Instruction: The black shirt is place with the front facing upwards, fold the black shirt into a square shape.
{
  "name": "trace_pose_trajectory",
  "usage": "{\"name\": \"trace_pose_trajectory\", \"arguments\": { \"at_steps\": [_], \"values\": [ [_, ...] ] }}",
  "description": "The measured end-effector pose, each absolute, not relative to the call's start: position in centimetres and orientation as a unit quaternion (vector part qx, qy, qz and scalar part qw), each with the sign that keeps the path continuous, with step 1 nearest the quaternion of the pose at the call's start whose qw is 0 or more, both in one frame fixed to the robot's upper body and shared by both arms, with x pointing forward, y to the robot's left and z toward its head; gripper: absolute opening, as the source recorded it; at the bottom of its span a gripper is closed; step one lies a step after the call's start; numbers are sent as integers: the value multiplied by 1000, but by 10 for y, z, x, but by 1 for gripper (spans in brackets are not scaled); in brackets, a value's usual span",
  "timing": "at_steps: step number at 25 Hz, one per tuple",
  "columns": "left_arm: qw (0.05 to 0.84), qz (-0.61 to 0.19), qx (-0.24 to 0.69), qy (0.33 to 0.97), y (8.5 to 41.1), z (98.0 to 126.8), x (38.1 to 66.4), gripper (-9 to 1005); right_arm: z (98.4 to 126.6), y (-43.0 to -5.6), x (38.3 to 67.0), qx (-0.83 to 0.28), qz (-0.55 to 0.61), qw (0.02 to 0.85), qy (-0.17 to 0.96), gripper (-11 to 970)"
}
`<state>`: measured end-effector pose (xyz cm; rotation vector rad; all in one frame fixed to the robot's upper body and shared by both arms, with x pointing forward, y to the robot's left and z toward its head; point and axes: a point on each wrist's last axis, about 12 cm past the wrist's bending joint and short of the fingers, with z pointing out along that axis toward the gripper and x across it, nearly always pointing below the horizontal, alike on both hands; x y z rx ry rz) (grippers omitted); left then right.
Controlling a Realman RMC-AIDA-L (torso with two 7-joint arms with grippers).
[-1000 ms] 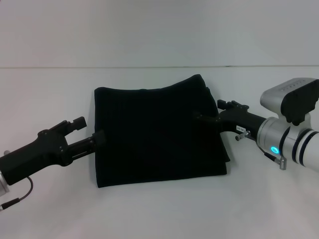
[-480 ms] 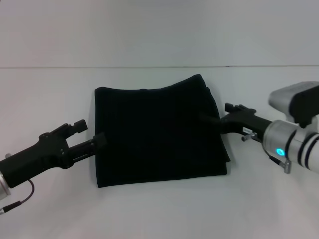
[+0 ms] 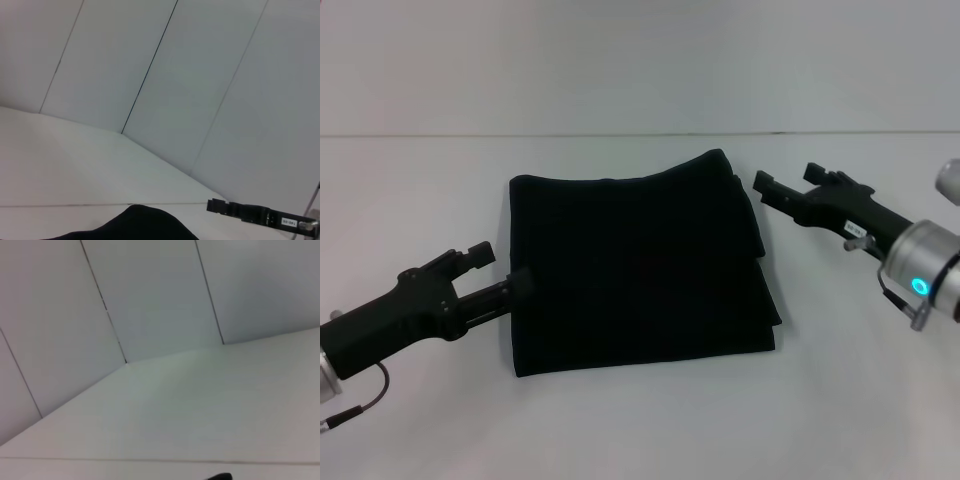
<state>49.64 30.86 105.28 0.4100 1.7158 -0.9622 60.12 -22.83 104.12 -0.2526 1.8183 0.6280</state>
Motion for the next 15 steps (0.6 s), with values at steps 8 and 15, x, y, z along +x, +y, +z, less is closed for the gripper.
{"name": "trace_pose_trajectory", "arguments": {
  "at_steps": [8, 15],
  "values": [
    [536, -409, 171, 718, 304, 1052, 496, 892, 1051, -197, 629, -132, 233, 540, 798, 931],
    [536, -412, 172, 716, 303, 1052, 495, 892, 1046, -192, 639, -137, 178, 509, 831, 931]
  ]
}}
